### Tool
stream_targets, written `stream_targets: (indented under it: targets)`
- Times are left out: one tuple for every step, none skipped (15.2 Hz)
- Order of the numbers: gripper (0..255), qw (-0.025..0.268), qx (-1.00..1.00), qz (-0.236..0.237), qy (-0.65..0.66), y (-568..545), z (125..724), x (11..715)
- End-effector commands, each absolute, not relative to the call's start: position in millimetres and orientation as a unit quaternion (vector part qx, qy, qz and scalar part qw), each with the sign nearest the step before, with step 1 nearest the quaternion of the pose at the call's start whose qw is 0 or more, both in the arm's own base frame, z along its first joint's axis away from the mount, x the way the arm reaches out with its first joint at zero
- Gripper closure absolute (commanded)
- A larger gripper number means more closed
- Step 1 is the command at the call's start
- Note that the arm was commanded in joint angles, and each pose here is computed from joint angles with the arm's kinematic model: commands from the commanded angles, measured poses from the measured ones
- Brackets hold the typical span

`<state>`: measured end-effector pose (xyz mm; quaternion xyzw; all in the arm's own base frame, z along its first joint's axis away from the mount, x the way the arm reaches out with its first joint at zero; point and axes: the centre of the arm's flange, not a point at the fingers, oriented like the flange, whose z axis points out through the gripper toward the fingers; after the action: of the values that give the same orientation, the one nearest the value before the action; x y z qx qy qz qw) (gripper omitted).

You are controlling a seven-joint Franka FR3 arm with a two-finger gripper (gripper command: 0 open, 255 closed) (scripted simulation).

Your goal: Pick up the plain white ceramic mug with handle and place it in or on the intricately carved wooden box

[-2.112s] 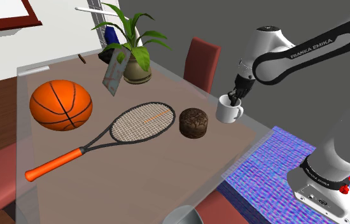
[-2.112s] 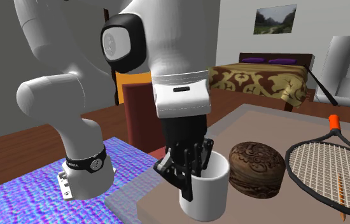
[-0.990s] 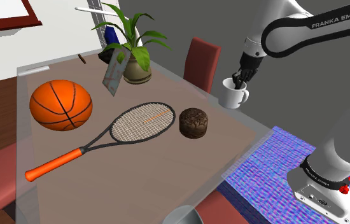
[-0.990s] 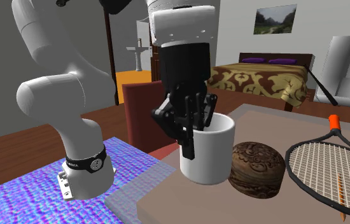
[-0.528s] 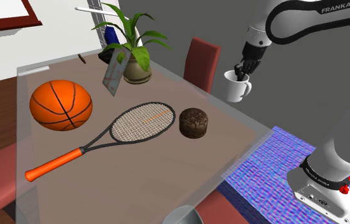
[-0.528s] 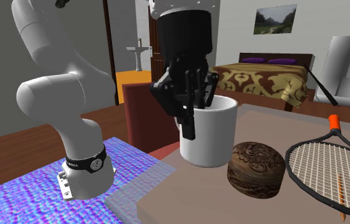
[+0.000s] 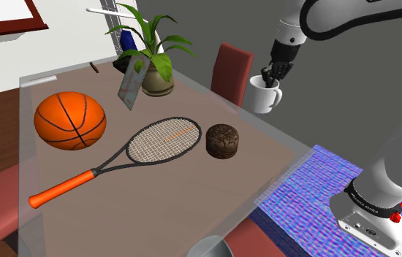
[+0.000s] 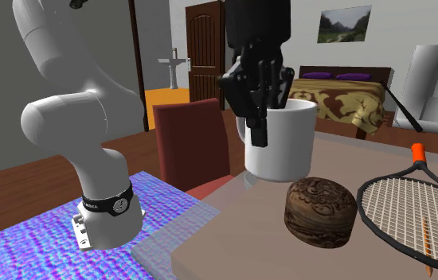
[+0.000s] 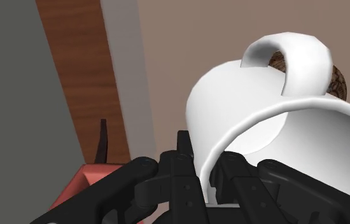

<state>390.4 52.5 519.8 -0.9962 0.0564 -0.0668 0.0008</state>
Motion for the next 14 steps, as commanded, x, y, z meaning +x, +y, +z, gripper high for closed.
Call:
stream_targets:
  targets:
    - [255, 0.001, -0.996, -0.067, 0.057, 78.6, 522.5, 398.4]
    - [255, 0.001, -0.996, -0.067, 0.057, 91.2, 524.0, 402.1]
    - [255, 0.001, -0.996, -0.067, 0.057, 103.7, 525.5, 405.8]
    - [255, 0.001, -0.996, -0.067, 0.057, 116.3, 527.0, 409.6]
    - [255, 0.001, -0.996, -0.067, 0.057, 128.9, 528.5, 413.3]
    - [255, 0.001, -0.996, -0.067, 0.057, 141.5, 530.1, 417.0]
    - [255, 0.001, -0.996, -0.067, 0.057, 154.0, 531.6, 420.7]
    - [255, 0.001, -0.996, -0.067, 0.057, 166.6, 533.1, 424.4]
    - [255, 0.001, -0.996, -0.067, 0.057, 183.4, 535.1, 429.4]
    - [255, 0.001, -0.996, -0.067, 0.057, 183.4, 529.8, 429.4]
    - [255, 0.001, -0.996, -0.067, 0.057, 183.4, 524.5, 429.4]
    - [255, 0.001, -0.996, -0.067, 0.057, 183.4, 519.2, 429.4]
    - [255, 0.001, -0.996, -0.067, 0.057, 183.4, 514.0, 429.4]
    - [255, 0.001, -0.996, -0.067, 0.057, 183.4, 508.7, 429.4]
